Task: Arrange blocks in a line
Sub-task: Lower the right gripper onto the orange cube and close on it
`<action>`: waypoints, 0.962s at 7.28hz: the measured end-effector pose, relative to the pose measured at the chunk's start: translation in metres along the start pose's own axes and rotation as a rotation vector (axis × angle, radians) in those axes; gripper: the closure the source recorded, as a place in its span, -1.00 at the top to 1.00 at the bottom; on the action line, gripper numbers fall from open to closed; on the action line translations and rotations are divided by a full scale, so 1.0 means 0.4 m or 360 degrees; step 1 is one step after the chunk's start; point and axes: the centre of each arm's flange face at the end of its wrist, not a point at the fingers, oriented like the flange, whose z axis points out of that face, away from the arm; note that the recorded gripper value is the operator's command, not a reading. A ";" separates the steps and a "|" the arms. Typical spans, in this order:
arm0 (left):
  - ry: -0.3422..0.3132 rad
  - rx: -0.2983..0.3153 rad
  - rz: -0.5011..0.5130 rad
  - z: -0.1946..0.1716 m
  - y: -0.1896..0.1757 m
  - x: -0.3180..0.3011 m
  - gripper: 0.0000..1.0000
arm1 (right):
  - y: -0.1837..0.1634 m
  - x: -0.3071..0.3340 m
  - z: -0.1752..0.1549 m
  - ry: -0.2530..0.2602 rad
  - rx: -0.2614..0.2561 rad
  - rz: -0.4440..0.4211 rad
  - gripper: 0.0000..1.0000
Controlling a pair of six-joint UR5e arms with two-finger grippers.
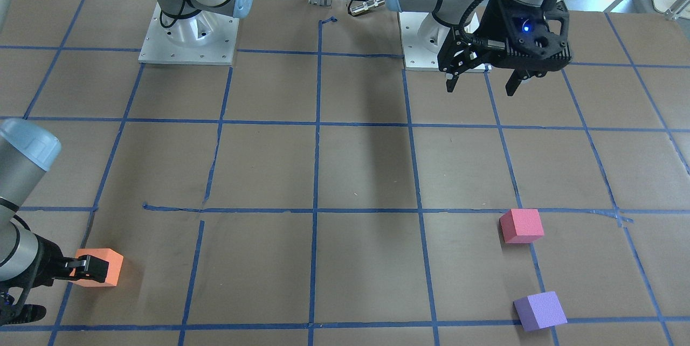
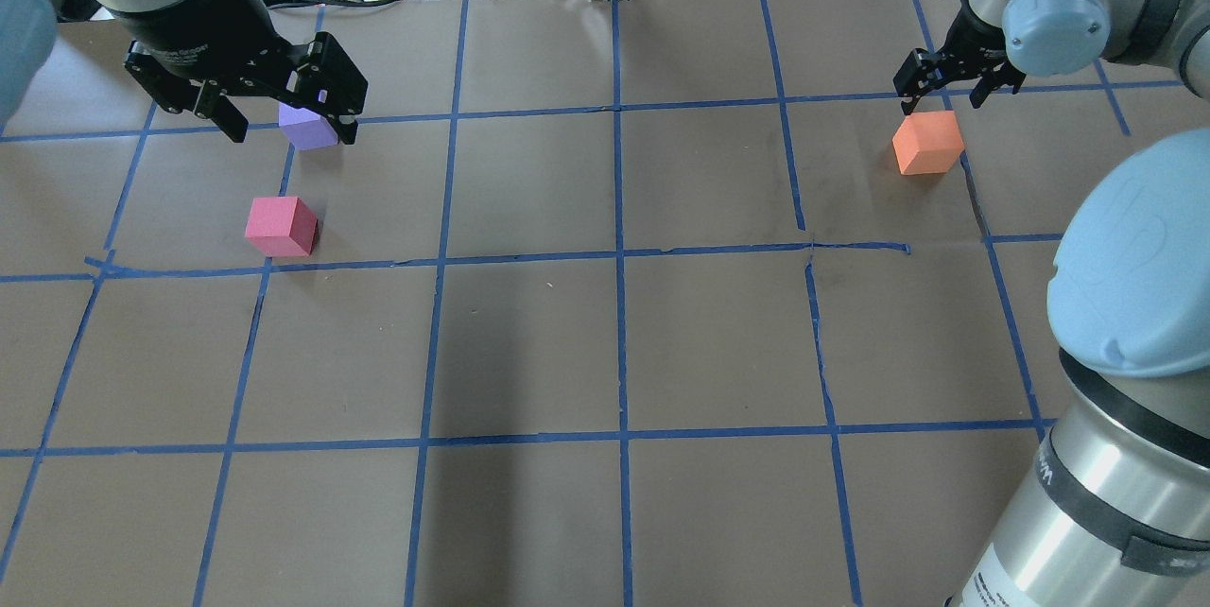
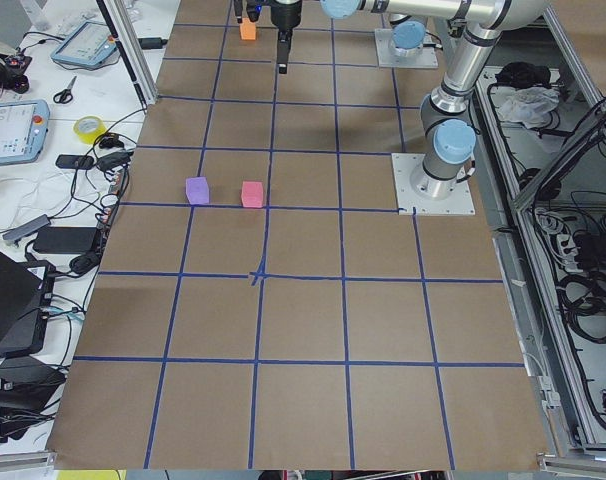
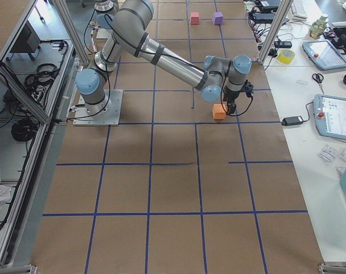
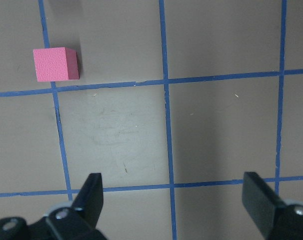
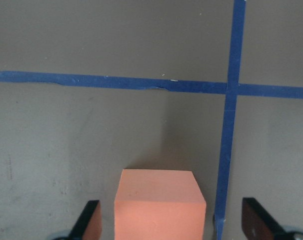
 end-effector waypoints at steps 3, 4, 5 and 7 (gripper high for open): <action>0.0000 0.0000 0.0000 0.000 0.000 0.000 1.00 | -0.010 -0.010 0.044 -0.0006 -0.0007 -0.0019 0.88; 0.0000 0.0000 0.0001 0.000 0.000 0.001 1.00 | -0.008 -0.011 0.058 -0.0007 -0.0016 -0.0031 0.86; 0.0000 -0.0001 0.0001 0.001 0.000 0.001 1.00 | -0.004 -0.012 0.068 -0.0007 -0.0026 -0.0041 0.79; 0.0000 -0.0001 0.0001 0.000 0.000 0.001 1.00 | 0.003 -0.014 0.080 -0.0006 -0.0046 -0.0053 0.59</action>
